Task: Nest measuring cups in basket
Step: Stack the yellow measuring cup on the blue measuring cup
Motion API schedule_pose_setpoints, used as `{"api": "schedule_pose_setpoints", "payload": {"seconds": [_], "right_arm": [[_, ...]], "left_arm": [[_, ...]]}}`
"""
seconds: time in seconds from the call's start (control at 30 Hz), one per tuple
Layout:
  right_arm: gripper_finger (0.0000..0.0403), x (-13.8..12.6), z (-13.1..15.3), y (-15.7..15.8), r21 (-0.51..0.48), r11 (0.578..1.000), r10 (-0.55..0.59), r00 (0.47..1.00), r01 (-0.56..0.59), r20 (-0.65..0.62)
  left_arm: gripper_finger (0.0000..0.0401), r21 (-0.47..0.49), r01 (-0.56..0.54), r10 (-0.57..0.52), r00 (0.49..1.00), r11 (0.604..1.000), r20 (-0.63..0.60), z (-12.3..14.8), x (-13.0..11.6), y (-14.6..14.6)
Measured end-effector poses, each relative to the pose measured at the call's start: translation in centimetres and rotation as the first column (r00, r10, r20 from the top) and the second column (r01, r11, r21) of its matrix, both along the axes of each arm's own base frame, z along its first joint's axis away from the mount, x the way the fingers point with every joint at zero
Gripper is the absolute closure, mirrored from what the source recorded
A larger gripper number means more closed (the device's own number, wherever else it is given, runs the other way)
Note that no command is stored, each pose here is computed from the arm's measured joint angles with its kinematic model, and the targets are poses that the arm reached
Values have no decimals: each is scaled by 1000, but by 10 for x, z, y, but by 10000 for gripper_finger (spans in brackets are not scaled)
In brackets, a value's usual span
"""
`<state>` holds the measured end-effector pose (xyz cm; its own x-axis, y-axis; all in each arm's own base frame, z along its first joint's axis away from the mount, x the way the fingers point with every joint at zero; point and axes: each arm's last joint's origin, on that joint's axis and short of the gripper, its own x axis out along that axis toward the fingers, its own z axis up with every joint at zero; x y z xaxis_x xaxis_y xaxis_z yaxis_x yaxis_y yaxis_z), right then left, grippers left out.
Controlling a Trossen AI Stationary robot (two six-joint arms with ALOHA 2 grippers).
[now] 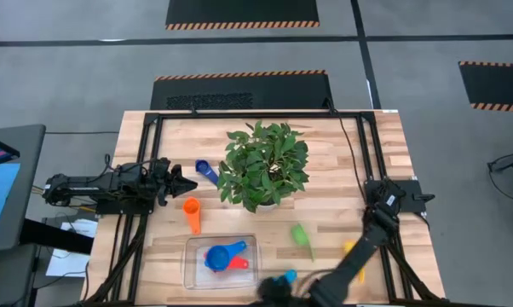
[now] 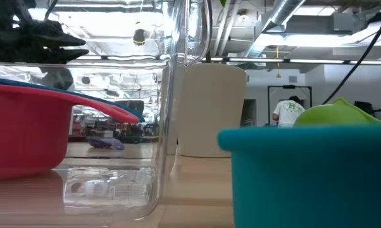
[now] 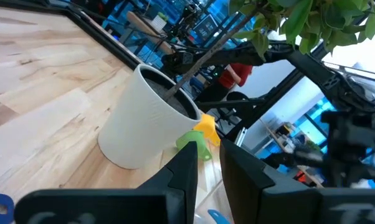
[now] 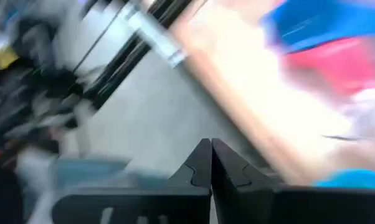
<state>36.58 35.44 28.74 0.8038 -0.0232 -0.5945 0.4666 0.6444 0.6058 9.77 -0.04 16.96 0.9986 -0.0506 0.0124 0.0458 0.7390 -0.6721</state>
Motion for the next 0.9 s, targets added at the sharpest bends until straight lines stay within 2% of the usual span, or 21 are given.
{"api": "schedule_pose_setpoints", "payload": {"seconds": [0.1,0.23,0.27,0.3,0.4,0.47,0.6,0.77,0.9], "right_arm": [[382,-28,5,-7,-150,975,-164,986,163,9],[391,-58,14,-33,-343,894,-309,951,290,1],[394,-65,19,-42,-382,870,-340,940,313,-4],[395,-68,24,-47,-374,865,-359,933,334,3],[395,-77,40,-61,-477,849,-275,961,226,-36],[395,-79,51,-77,-499,841,-270,962,211,-48],[395,-97,66,-115,-631,771,-213,969,86,-128],[395,-140,69,-173,-618,784,-242,946,60,-215],[393,-182,47,-215,-529,822,-365,909,212,-202]], "left_arm": [[342,0,0,0,1000,1000,0,0,0,0],[342,0,-1,1,1000,1000,-1,0,0,0],[342,0,-1,1,1000,1000,-1,0,0,0],[342,0,0,0,1000,1000,-5,0,0,0],[342,-10,-8,8,1000,1000,-8,-1,0,0],[342,-27,-35,35,999,999,-21,-2,1,1],[342,-33,-90,90,996,995,-26,-2,2,3],[342,-73,-133,131,991,988,-32,-2,2,4],[342,-79,-160,158,987,984,-28,-2,2,5]]}}
